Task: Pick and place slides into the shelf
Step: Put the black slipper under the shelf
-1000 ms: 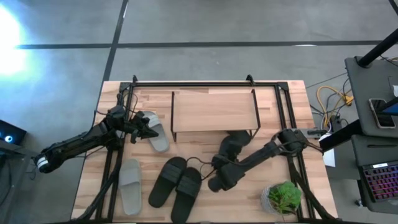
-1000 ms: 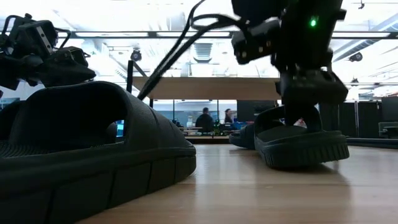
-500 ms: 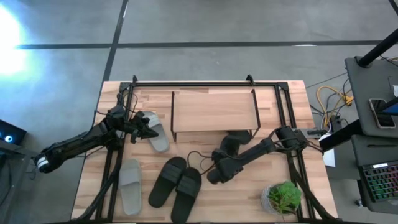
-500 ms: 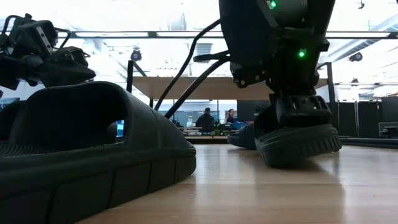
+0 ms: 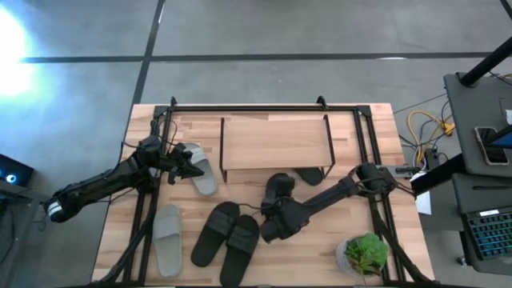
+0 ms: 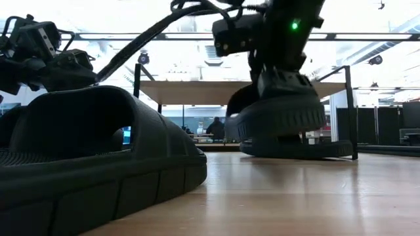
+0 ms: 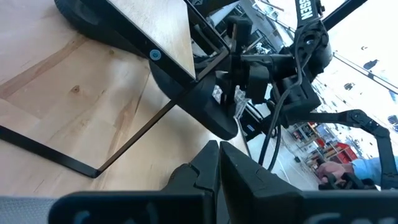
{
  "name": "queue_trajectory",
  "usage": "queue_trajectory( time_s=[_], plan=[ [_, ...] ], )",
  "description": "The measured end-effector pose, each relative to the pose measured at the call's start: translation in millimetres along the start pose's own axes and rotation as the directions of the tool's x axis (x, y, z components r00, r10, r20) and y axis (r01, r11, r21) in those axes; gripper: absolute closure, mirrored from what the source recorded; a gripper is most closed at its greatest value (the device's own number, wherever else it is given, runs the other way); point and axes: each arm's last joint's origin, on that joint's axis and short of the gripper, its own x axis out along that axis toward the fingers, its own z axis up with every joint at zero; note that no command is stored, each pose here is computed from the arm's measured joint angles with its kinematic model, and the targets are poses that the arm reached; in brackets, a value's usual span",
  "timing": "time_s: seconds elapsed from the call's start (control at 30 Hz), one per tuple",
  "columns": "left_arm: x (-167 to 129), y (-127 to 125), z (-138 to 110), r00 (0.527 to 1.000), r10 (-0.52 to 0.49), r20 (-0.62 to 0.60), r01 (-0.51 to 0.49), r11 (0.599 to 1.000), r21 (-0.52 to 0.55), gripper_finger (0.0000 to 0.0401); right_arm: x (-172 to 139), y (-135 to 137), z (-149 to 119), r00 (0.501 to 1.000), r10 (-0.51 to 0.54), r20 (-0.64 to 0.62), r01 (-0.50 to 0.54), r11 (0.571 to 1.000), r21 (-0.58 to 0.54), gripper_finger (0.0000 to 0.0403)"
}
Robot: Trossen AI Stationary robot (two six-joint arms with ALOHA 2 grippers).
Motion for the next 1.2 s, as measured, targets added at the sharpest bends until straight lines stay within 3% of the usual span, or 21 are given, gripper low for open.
queue_trajectory(
  time_s=[0.23,0.57,0.77,0.93,1.0,1.1,1.2],
  plan=[
    [0,0,0,1.0,-0.001,0.001,0.001,1.0,0.002,0.0401,25,5,-7,0.994,0.08,-0.074,-0.083,0.996,-0.035,0.0371],
    [0,0,0,1.0,-0.001,0.0,0.001,1.0,0.001,0.0401,22,6,-9,0.993,0.082,-0.089,-0.083,0.997,-0.005,0.0237],
    [0,0,0,1.0,-0.001,0.0,0.001,1.0,0.001,0.0401,4,5,-7,0.991,0.107,-0.081,-0.108,0.994,-0.009,0.0178],
    [0,0,0,1.0,-0.001,0.0,0.001,1.0,0.001,0.0401,-33,-4,-4,0.984,0.165,-0.068,-0.155,0.98,0.128,0.016],
    [0,0,0,1.0,-0.001,0.0,0.001,1.0,0.001,0.0401,-50,-5,-3,0.948,0.303,-0.095,-0.261,0.915,0.309,0.0161],
    [0,0,0,1.0,0.0,0.0,0.0,1.0,0.0,0.0401,-69,1,-4,0.86,0.493,-0.131,-0.314,0.714,0.626,0.0178],
    [0,0,0,1.0,-0.001,0.0,0.001,1.0,0.001,0.0401,-83,10,-1,0.776,0.621,-0.109,-0.291,0.507,0.811,0.0214]
  ],
)
